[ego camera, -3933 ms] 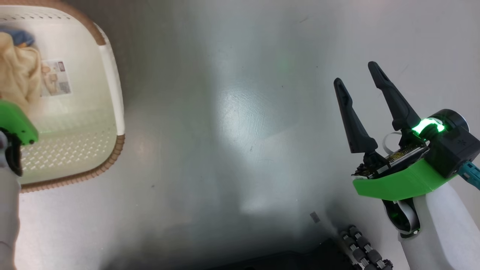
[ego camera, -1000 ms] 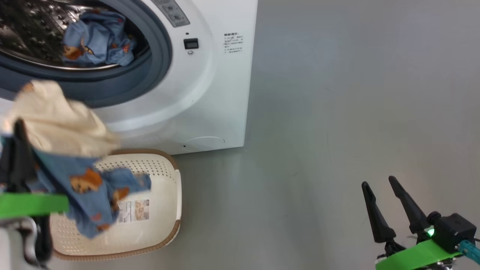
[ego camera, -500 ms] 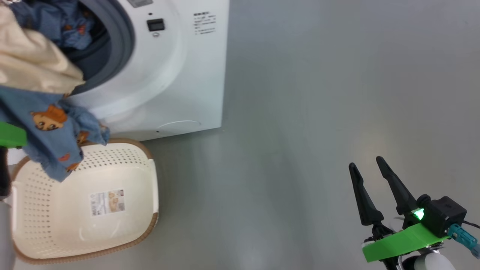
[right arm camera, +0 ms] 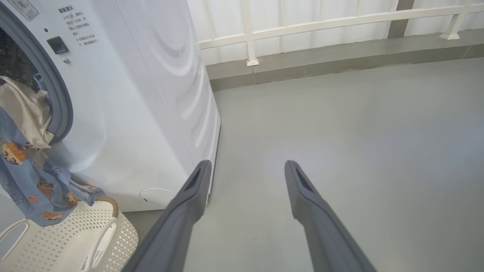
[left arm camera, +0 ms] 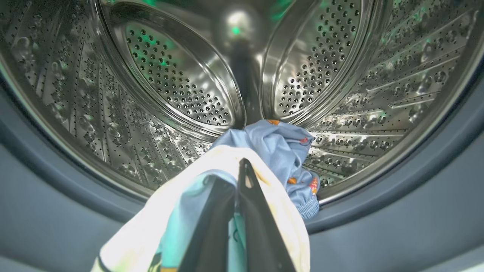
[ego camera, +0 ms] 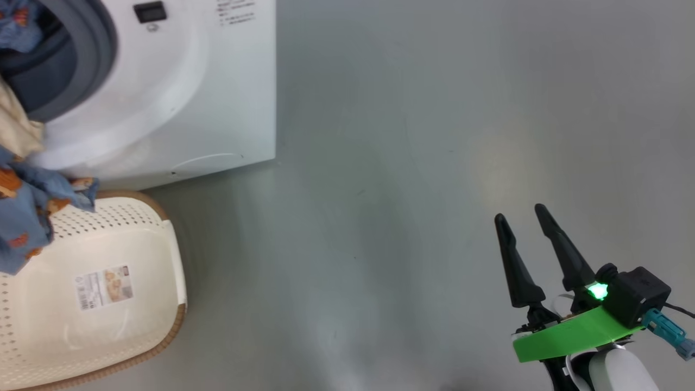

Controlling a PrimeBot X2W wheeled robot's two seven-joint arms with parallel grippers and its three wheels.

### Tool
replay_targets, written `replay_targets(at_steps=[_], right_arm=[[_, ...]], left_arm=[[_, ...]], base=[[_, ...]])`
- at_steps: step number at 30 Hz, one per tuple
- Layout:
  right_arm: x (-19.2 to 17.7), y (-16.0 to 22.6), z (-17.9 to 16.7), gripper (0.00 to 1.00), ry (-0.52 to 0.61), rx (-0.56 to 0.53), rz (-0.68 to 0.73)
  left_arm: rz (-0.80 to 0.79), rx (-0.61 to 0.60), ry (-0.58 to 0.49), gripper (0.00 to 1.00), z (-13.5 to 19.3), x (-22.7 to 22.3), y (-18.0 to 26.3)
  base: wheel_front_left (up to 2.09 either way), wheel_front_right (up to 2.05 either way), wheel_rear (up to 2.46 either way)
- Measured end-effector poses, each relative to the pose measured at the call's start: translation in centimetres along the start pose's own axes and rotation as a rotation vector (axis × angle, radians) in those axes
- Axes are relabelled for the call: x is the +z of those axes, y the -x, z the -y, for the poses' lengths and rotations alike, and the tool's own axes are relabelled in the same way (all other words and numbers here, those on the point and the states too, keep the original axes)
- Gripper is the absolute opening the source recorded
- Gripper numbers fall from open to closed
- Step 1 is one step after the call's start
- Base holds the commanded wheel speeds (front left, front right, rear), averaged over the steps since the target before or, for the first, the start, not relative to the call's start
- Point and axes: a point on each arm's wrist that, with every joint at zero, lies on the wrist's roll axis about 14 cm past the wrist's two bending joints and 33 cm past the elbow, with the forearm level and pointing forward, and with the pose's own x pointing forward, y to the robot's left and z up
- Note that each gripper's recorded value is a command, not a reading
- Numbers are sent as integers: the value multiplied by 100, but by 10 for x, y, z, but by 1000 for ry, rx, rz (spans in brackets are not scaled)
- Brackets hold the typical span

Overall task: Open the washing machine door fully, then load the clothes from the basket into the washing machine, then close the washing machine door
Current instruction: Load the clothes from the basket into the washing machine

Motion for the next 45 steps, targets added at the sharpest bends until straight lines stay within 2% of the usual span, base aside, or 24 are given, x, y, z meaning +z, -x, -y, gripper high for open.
replay_targets(at_steps=[4, 11, 16, 20, 21, 22, 24, 25, 26, 45], right_arm=[[-8, 0, 1, 100, -2, -12, -22], [-12, -10, 3, 100, 7, -15, -27], [-16, -13, 2, 100, 4, -17, -37], [-14, -16, 2, 100, 6, -17, -29], [-13, -16, 2, 100, 6, -15, -27], [-13, -16, 2, 100, 6, -15, -26], [-13, -16, 1, 100, 5, -14, -25], [-13, -16, 1, 100, 5, -13, -25], [-13, -16, 1, 100, 4, -12, -24], [-9, -21, -9, 100, -4, 24, -10]], left_arm=[[53, -12, -7, 0, 4, 18, -23], [315, -31, -28, 0, 16, 97, -47], [389, -11, -41, 0, 12, 113, -48], [321, 9, -20, 0, 8, 85, -49], [292, 17, -12, 7, 6, 75, -49], [267, 24, -5, 7, 4, 66, -49], [226, 34, 3, 36, 2, 52, -48], [211, 34, 1, 65, 2, 47, -47], [204, 34, -3, 100, 2, 46, -47], [130, 50, 46, 100, 0, 21, -28]], base=[[0, 0, 0], [0, 0, 0], [0, 0, 0], [0, 0, 0], [0, 0, 0], [0, 0, 0], [0, 0, 0], [0, 0, 0], [0, 0, 0], [0, 0, 0]])
